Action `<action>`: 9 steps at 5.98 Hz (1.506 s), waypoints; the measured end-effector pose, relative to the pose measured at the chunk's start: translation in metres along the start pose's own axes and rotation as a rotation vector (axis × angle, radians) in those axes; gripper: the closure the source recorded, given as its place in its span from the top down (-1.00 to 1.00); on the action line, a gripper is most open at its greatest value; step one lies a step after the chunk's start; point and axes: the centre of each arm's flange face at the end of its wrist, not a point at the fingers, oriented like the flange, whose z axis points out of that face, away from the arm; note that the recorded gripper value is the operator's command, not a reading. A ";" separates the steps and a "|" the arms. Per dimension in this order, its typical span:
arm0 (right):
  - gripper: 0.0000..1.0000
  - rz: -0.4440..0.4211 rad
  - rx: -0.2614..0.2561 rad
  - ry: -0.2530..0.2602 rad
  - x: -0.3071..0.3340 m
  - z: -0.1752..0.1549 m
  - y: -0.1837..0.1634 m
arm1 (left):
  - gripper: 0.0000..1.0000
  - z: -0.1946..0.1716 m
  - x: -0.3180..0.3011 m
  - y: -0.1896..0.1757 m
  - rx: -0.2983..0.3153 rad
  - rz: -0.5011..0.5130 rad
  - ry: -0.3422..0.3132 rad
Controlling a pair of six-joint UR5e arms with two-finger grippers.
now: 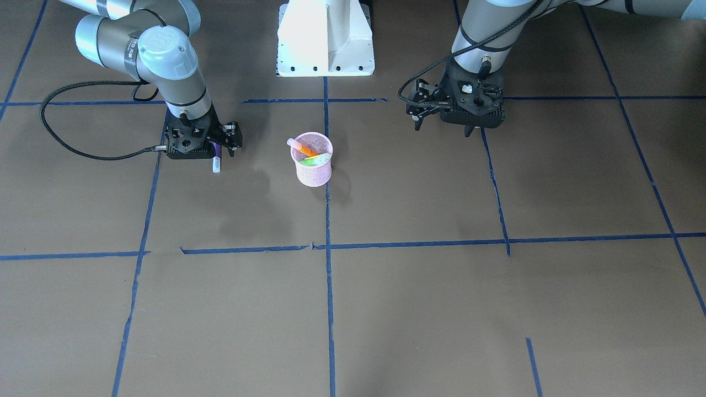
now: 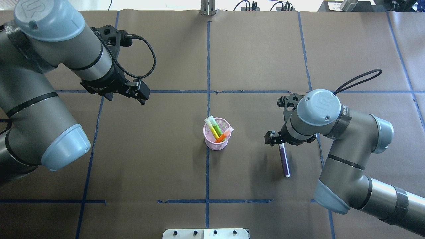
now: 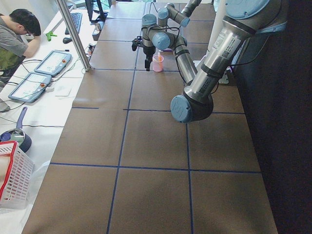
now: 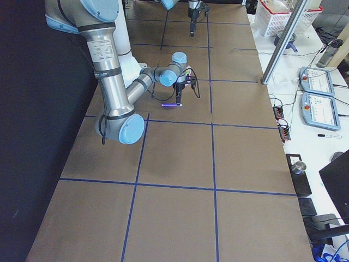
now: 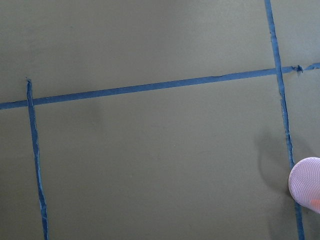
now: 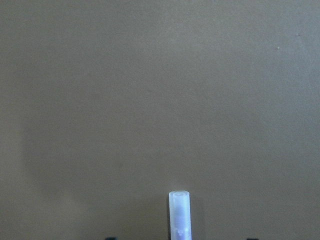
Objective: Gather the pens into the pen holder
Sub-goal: 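Close the right gripper on the purple marker and lift it upright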
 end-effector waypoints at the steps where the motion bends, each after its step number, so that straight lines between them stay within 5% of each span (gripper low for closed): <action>1: 0.72 -0.006 0.017 -0.027 0.003 0.007 0.009 | 0.99 0.000 0.000 0.000 0.001 0.000 0.001; 6: 0.25 -0.036 0.000 -0.009 0.005 0.027 0.031 | 0.99 0.001 0.001 0.001 0.000 -0.001 0.000; 7: -0.15 -0.038 -0.003 -0.004 0.008 0.028 0.031 | 1.00 0.001 0.001 0.001 0.000 -0.001 0.000; 8: -0.77 -0.039 -0.005 -0.002 0.009 0.029 0.032 | 0.99 0.001 0.001 0.001 0.000 -0.001 0.000; 9: -1.00 -0.041 -0.005 -0.005 0.009 0.028 0.032 | 0.99 0.001 0.001 0.001 -0.001 0.000 0.000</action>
